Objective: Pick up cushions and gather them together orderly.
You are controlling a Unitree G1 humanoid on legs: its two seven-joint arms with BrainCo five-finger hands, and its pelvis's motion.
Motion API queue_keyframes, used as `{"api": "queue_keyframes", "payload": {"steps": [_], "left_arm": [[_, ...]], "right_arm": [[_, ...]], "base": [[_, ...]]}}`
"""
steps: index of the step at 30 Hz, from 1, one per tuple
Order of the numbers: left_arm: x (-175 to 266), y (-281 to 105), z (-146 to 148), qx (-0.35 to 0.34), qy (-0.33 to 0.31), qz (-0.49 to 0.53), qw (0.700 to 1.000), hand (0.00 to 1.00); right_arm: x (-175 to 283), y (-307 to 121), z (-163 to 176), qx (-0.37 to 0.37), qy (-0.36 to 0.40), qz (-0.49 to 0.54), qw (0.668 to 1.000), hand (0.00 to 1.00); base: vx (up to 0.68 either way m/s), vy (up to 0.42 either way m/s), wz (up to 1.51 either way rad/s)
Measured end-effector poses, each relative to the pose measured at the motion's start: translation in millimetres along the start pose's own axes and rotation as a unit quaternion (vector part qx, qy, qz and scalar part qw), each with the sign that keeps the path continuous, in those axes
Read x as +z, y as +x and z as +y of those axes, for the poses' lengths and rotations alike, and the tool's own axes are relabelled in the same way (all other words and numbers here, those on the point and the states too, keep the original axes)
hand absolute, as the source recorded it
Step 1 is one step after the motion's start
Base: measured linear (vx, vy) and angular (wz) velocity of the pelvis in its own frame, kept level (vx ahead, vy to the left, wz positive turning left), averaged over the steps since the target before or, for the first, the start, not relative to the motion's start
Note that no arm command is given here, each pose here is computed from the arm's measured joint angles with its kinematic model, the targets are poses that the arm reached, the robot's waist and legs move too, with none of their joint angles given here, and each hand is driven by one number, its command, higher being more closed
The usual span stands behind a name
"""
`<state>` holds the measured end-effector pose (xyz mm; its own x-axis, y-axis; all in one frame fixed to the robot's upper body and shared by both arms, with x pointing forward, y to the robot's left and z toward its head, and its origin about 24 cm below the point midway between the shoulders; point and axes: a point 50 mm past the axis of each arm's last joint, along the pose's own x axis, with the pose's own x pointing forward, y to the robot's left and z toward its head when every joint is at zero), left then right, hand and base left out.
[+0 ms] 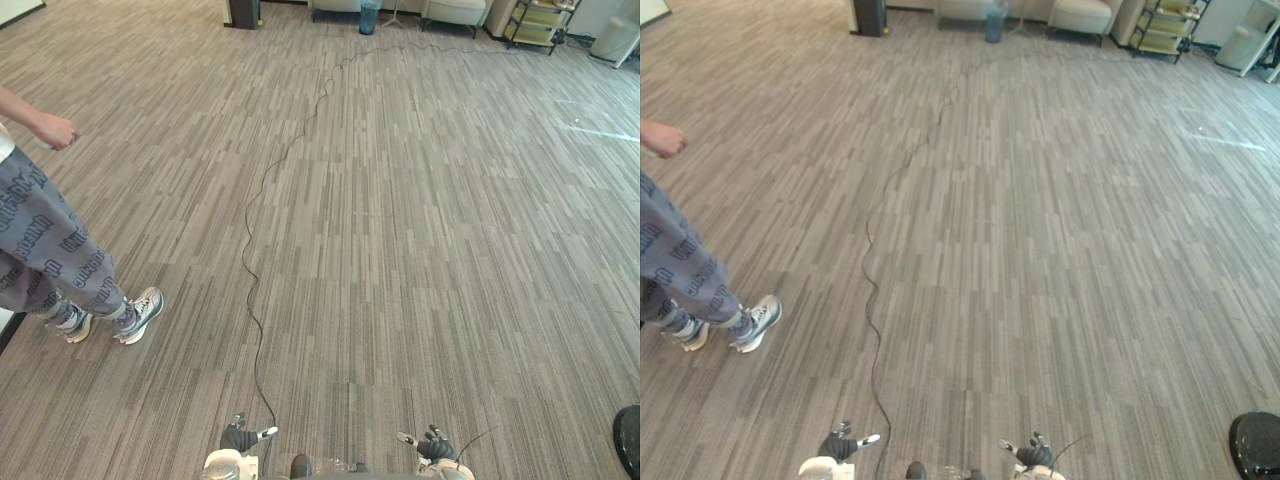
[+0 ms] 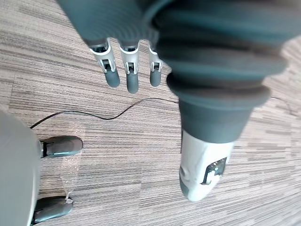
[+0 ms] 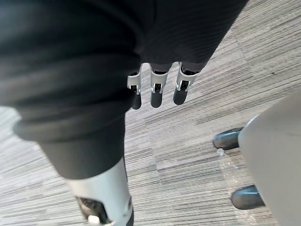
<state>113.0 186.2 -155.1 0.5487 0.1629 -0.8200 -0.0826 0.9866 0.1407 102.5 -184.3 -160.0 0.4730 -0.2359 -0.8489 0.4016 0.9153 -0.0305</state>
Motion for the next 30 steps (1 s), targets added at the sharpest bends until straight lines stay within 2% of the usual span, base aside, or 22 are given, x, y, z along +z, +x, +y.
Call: {"api": "queue_keyframes", "payload": {"steps": [11,21,25,28,30], "left_arm": [[-2.2,-0.2,-0.5,-0.002,0.000,0.007,1.000,0.00],[-1.1,0.4,-2.7,-0.010,-0.004,0.007,1.000,0.00],[3.7,1.0,2.0,0.005,-0.035,-0.002,0.999,0.00],[18.5,1.8,7.5,0.028,-0.092,-0.035,0.995,0.00],[24.6,2.3,8.4,0.030,-0.094,-0.047,0.994,0.00]], "right_arm": [[1.8,1.0,-0.1,0.001,-0.005,0.001,1.000,0.00],[-0.1,0.2,-8.4,-0.006,-0.015,0.002,1.000,0.00],[1.7,-1.1,-6.4,-0.009,0.008,-0.007,1.000,0.00],[5.9,-2.1,-8.6,-0.017,0.030,-0.021,0.999,0.00],[5.7,-2.1,-7.8,-0.016,0.030,-0.020,0.999,0.00]], "base": [[0.01,-0.051,-0.02],[-0.15,-0.125,-0.01],[-0.01,-0.100,0.12],[0.04,-0.113,0.15],[0.09,-0.041,0.25]]}}
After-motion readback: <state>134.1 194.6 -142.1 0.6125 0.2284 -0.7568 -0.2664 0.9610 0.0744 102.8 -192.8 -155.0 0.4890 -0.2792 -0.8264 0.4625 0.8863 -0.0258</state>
